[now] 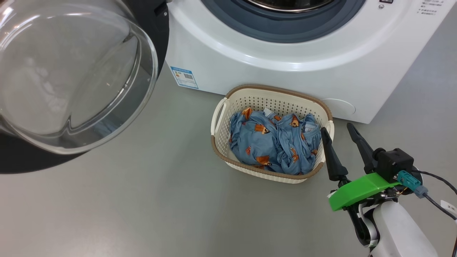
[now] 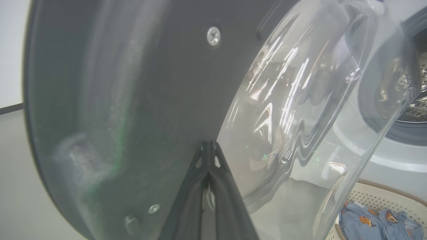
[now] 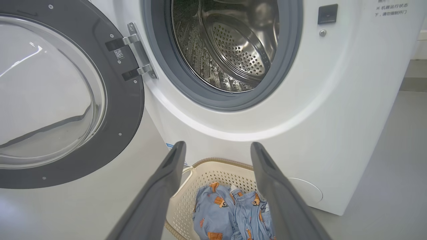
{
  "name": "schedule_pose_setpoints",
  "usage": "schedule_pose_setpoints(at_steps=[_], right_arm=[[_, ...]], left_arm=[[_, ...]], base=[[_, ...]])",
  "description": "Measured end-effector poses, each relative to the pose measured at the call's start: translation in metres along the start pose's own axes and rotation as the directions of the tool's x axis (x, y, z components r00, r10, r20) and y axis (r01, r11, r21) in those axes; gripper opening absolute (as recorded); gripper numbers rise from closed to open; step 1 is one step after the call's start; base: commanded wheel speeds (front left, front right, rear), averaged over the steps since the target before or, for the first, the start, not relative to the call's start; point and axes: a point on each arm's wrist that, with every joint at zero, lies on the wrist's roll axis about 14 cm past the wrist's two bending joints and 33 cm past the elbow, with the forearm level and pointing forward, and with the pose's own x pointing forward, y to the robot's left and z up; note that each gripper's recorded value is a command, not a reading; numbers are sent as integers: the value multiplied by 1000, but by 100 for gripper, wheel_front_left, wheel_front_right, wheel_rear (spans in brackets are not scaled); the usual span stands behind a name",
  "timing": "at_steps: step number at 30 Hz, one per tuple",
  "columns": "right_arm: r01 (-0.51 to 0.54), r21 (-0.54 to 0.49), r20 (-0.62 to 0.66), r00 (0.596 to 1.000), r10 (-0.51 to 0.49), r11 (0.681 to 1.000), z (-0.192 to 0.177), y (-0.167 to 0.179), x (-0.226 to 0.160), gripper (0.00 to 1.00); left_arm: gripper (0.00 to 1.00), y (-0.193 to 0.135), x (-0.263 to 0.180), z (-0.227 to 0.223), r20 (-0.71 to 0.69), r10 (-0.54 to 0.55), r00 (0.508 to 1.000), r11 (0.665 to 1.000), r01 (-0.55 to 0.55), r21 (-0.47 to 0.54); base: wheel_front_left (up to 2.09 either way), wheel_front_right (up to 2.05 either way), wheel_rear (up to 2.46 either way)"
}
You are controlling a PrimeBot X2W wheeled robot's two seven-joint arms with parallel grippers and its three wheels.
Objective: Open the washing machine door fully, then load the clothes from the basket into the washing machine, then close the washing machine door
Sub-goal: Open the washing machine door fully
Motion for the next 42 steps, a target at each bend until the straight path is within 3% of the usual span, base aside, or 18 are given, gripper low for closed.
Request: schedule_pose_setpoints(at_steps=[12, 15, 16, 17, 28, 42], right_arm=[[13, -15, 27, 1000, -12, 1000, 14, 2, -17, 100], [14, -22, 48, 999, -13, 1000, 23, 3, -19, 100], [14, -24, 54, 998, -13, 1000, 26, 4, -20, 100], [16, -25, 58, 998, -14, 1000, 27, 4, -21, 100], [56, -43, 96, 994, -52, 997, 42, -3, -47, 100], [162, -79, 180, 973, -146, 984, 72, -27, -90, 100]], left_arm=[[0, -7, -21, -1, 48, -62, 997, 997, 65, -50], [39, -14, -27, 3, 79, -91, 993, 994, 96, -60], [82, -16, -29, 3, 88, -100, 991, 993, 105, -62], [100, -18, -31, 4, 98, -108, 989, 991, 114, -68], [100, -70, -53, 3, 198, -235, 952, 957, 262, -123], [100, -174, -77, -13, 248, -443, 861, 854, 490, -175]], base=[[0, 0, 0], [0, 0, 0], [0, 0, 0], [0, 0, 0], [0, 0, 0], [0, 0, 0]])
